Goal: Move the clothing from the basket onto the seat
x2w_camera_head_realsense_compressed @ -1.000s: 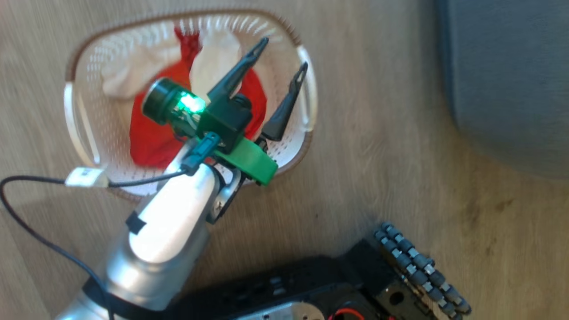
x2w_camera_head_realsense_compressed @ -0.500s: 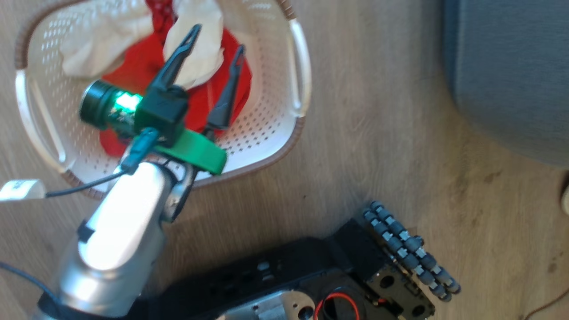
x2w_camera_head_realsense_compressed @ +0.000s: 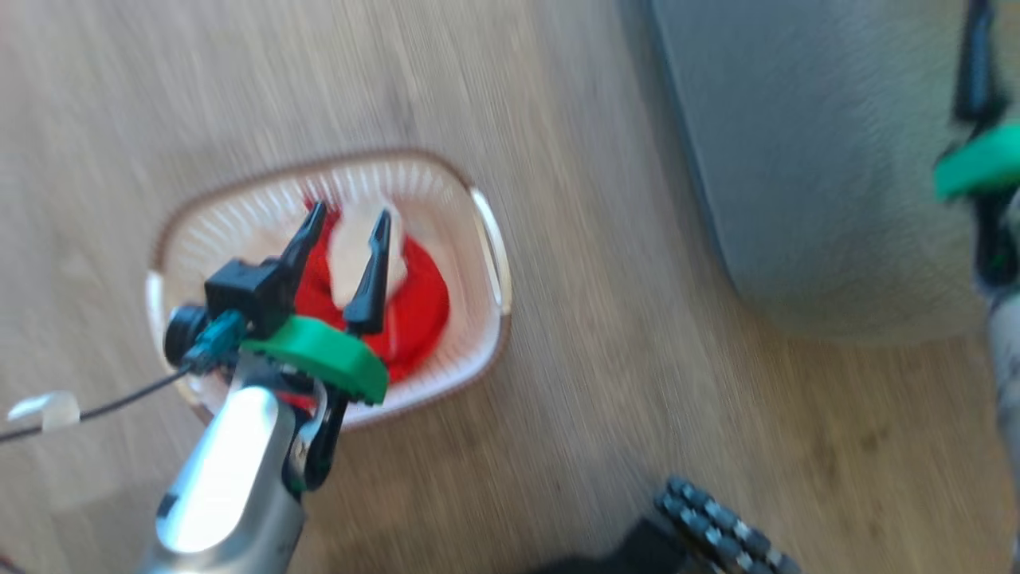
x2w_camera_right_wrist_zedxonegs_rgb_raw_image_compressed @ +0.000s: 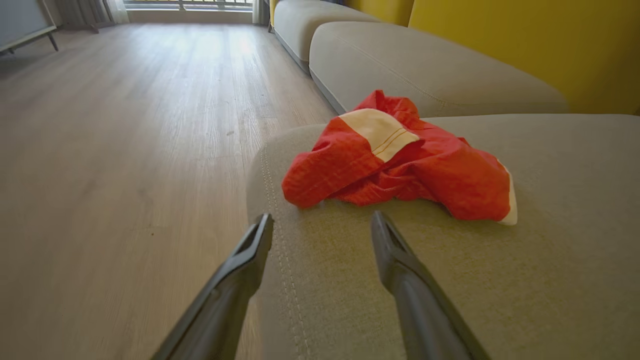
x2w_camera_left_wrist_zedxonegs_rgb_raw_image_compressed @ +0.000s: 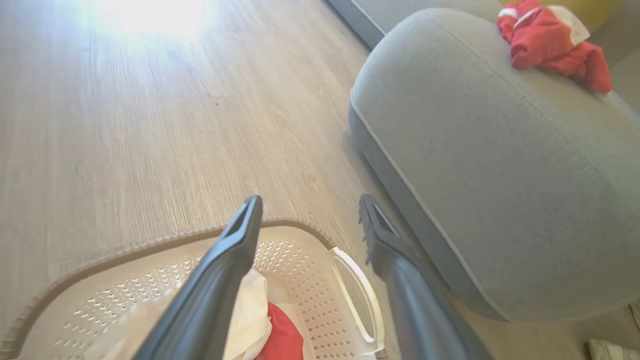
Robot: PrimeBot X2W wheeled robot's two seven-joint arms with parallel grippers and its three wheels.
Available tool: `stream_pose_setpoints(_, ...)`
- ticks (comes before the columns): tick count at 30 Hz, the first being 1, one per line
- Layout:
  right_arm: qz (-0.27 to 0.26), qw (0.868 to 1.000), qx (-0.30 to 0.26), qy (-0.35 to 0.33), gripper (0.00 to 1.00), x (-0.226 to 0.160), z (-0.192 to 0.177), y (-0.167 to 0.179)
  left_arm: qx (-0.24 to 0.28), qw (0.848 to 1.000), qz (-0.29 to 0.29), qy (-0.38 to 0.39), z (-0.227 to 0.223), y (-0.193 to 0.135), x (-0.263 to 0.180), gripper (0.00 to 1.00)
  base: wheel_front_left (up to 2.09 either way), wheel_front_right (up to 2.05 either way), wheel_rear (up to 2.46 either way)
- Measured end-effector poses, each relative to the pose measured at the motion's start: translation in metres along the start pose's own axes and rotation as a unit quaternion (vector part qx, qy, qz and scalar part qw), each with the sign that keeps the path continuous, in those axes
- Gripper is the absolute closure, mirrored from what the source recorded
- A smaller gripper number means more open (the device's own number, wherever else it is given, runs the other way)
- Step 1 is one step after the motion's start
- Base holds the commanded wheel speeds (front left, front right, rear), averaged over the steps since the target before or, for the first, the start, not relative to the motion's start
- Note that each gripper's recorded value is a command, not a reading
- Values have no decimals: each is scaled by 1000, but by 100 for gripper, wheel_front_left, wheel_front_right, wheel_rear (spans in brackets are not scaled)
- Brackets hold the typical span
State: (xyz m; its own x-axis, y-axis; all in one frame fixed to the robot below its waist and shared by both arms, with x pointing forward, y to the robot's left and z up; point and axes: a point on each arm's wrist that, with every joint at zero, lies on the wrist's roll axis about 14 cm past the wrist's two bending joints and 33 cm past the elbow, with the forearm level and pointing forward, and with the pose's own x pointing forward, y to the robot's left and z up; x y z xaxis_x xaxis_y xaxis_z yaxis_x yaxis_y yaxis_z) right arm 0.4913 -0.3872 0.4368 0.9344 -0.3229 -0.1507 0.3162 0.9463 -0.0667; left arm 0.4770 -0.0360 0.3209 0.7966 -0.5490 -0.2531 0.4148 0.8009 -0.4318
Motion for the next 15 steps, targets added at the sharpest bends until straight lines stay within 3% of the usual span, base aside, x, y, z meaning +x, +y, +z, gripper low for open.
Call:
stream_pose_setpoints(5, 31, 998, 42, -41, 0, -67, 25, 17, 12, 997, 54, -56, 58, 7, -45, 0, 0, 0, 0)
stream_pose_setpoints(15, 117, 990, 63, -44, 0, -147, 11, 100, 61, 973, 175, -140, 118, 51, -149, 0, 0, 0, 0)
